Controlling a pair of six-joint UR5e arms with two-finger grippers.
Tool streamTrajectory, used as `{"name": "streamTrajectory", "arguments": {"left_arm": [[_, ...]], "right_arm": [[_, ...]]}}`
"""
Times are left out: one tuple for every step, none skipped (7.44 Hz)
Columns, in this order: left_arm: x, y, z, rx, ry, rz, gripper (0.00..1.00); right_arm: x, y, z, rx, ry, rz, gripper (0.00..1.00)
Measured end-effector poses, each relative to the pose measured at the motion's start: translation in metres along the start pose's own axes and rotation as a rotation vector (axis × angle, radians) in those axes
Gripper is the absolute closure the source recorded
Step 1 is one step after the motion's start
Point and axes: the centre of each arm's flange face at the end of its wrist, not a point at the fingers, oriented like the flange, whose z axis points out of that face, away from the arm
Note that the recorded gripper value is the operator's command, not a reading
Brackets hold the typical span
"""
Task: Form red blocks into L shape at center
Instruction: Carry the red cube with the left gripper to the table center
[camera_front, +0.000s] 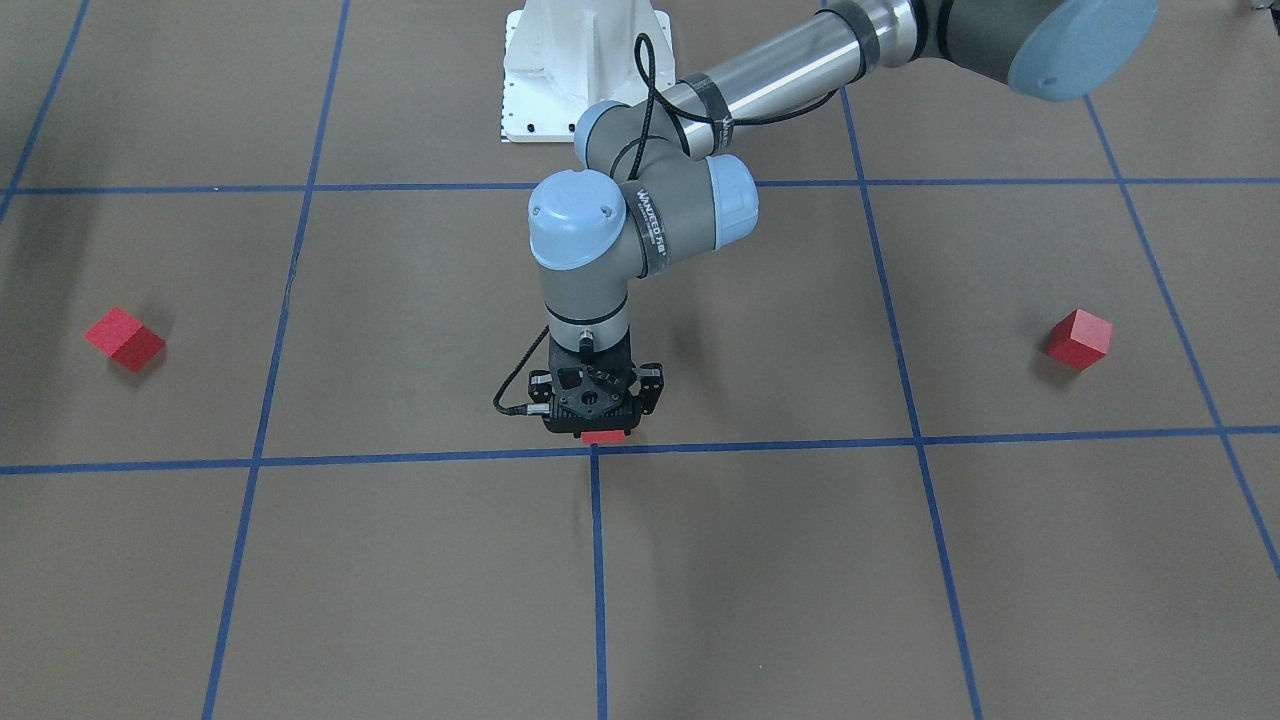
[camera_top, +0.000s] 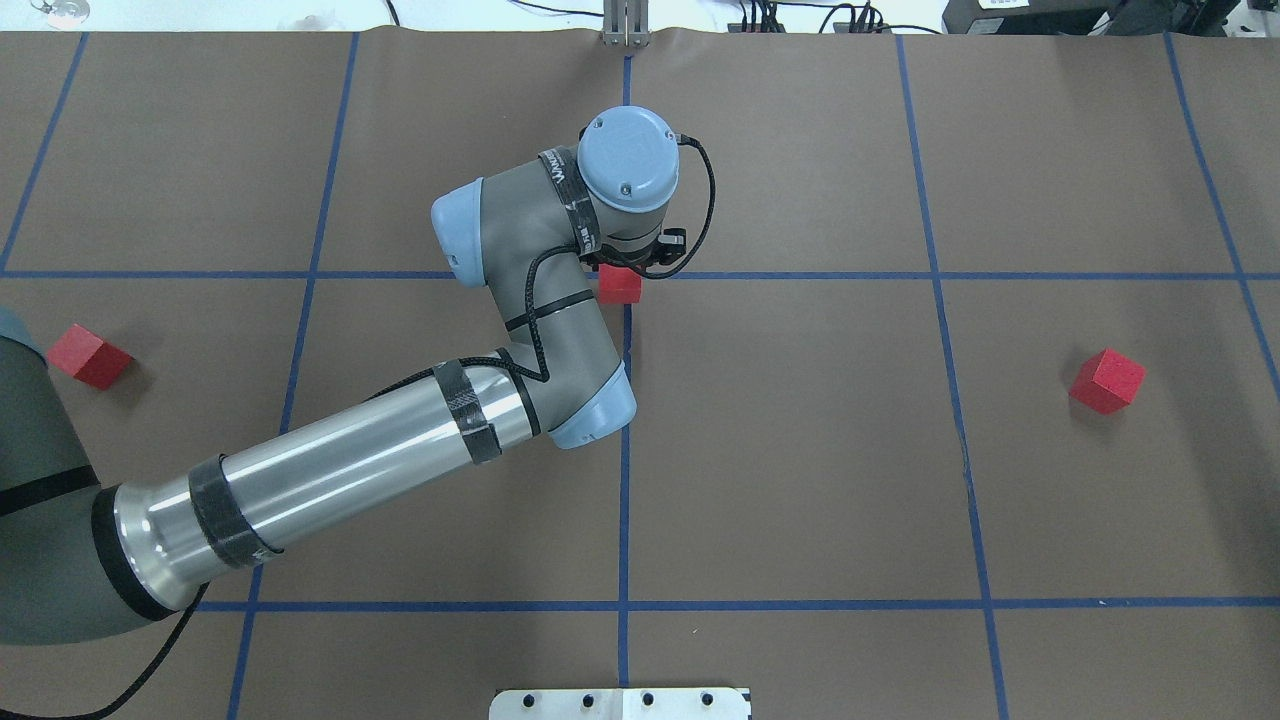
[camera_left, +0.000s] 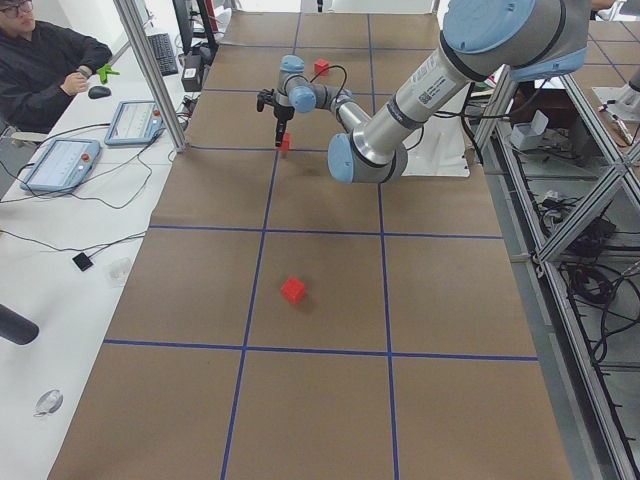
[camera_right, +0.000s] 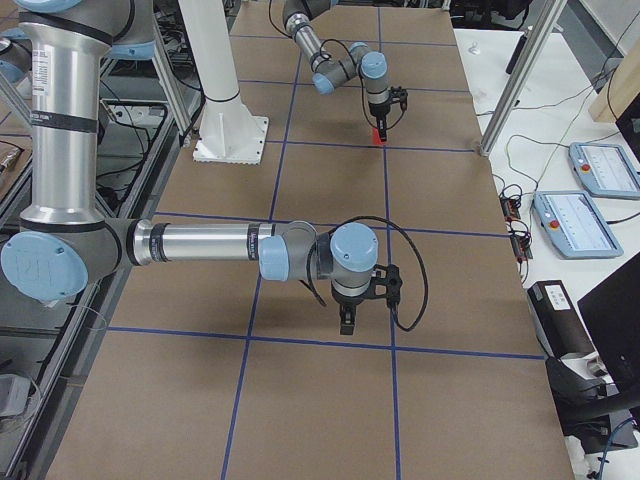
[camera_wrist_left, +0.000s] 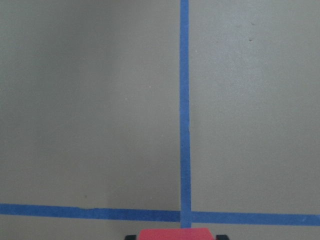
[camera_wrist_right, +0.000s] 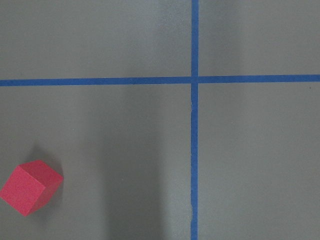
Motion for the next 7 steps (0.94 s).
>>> {"name": "streamTrajectory", "arguments": {"left_arm": [[0.001, 0.002, 0.002, -0.002, 0.002, 0.001, 1.00], [0.002, 0.004, 0.003, -0.003, 0.003, 0.002, 1.00], [0.002, 0.005, 0.007, -0.005, 0.003, 0.002, 1.00], [0.002, 0.007, 0.012, -0.005, 0.006, 0.000, 1.00], [0.002, 0.008, 0.015, -0.005, 0.010, -0.005, 1.00], [0.003, 0.008, 0.016, -0.004, 0.012, -0.010, 0.78], [0.002, 0.007, 0.017, -0.004, 0.012, -0.011, 0.48]], "right_arm": [[0.000, 0.000, 0.000, 0.000, 0.000, 0.000, 0.00], [0.000, 0.000, 0.000, 0.000, 0.000, -0.001, 0.00], [-0.001, -0.001, 0.000, 0.000, 0.000, -0.001, 0.00], [-0.001, -0.001, 0.000, 0.000, -0.001, -0.001, 0.00], [-0.001, -0.001, 0.000, 0.000, 0.000, -0.001, 0.00], [-0.001, -0.001, 0.000, 0.000, 0.000, -0.001, 0.00], [-0.001, -0.001, 0.000, 0.000, 0.000, -0.001, 0.00]]}}
